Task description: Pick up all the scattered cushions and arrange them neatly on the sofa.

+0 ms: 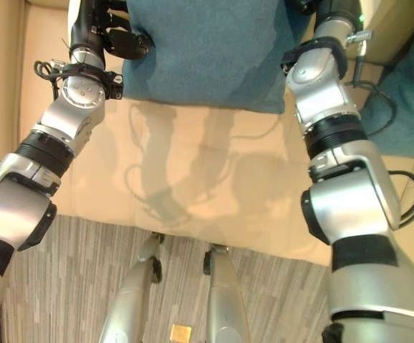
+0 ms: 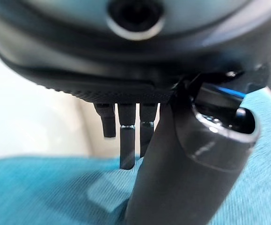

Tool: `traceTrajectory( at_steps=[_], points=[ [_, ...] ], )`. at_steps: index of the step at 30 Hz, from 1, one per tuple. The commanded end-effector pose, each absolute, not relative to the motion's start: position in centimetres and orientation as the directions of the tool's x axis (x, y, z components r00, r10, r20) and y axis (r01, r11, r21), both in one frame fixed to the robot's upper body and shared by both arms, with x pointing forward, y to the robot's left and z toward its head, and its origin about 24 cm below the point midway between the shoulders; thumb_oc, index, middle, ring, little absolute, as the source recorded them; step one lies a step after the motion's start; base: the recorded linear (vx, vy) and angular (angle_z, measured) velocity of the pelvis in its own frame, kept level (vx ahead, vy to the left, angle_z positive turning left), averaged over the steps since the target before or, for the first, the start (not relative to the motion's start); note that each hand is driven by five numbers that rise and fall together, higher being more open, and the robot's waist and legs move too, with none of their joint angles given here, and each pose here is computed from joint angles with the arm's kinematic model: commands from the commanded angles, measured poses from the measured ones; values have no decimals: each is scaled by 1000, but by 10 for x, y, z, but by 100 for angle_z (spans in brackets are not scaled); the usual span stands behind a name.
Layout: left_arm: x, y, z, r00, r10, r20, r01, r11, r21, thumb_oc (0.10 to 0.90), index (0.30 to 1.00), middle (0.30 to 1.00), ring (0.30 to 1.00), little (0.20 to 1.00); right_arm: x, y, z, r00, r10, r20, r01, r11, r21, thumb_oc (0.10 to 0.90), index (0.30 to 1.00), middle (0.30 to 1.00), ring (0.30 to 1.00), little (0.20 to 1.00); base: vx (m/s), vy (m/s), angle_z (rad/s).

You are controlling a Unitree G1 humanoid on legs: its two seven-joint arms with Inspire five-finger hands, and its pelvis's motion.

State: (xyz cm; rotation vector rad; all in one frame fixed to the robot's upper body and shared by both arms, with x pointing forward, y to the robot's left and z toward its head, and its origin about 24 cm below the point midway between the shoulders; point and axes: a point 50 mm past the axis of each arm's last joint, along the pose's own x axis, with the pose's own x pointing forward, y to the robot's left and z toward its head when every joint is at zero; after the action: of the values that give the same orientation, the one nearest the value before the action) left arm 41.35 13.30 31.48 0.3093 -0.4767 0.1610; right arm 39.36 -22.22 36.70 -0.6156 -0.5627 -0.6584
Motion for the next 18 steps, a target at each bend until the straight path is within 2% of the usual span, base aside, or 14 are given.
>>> traceTrajectory(
  at_steps=[1,4,5,6,11,14,15,18],
  points=[
    [391,110,362,729,-34,684,-136,972,193,800,900,900,900,900,391,-198,378,640,-273,718,673,649,-353,800,900,900,900,900,-13,3,-4],
    [397,138,343,766,23,642,-194,961,197,800,900,900,900,900,393,-216,360,667,-299,682,673,635,-380,800,900,900,900,900,-11,-1,0],
    [397,138,342,767,23,642,-194,961,198,800,900,900,900,900,393,-216,359,668,-299,682,672,635,-380,800,900,900,900,900,-34,-2,-1],
    [399,155,335,781,64,622,-227,956,186,800,900,900,900,900,392,-229,351,675,-320,665,678,625,-388,800,900,900,900,900,-38,2,0],
    [398,196,320,794,141,591,-297,939,175,800,900,900,900,900,383,-261,332,668,-373,644,699,612,-370,800,900,900,900,900,-40,9,5],
    [392,224,307,786,226,575,-339,936,95,800,900,900,900,900,374,-278,318,662,-389,641,705,614,-355,800,900,900,900,900,0,0,0],
    [392,224,306,787,226,574,-339,936,97,800,900,900,900,900,374,-278,317,663,-390,639,704,614,-357,800,900,900,900,900,0,0,0],
    [378,253,273,790,284,543,-377,924,67,800,900,900,900,900,357,-298,274,687,-405,604,689,627,-364,800,900,900,900,900,22,12,-2]
  ],
)
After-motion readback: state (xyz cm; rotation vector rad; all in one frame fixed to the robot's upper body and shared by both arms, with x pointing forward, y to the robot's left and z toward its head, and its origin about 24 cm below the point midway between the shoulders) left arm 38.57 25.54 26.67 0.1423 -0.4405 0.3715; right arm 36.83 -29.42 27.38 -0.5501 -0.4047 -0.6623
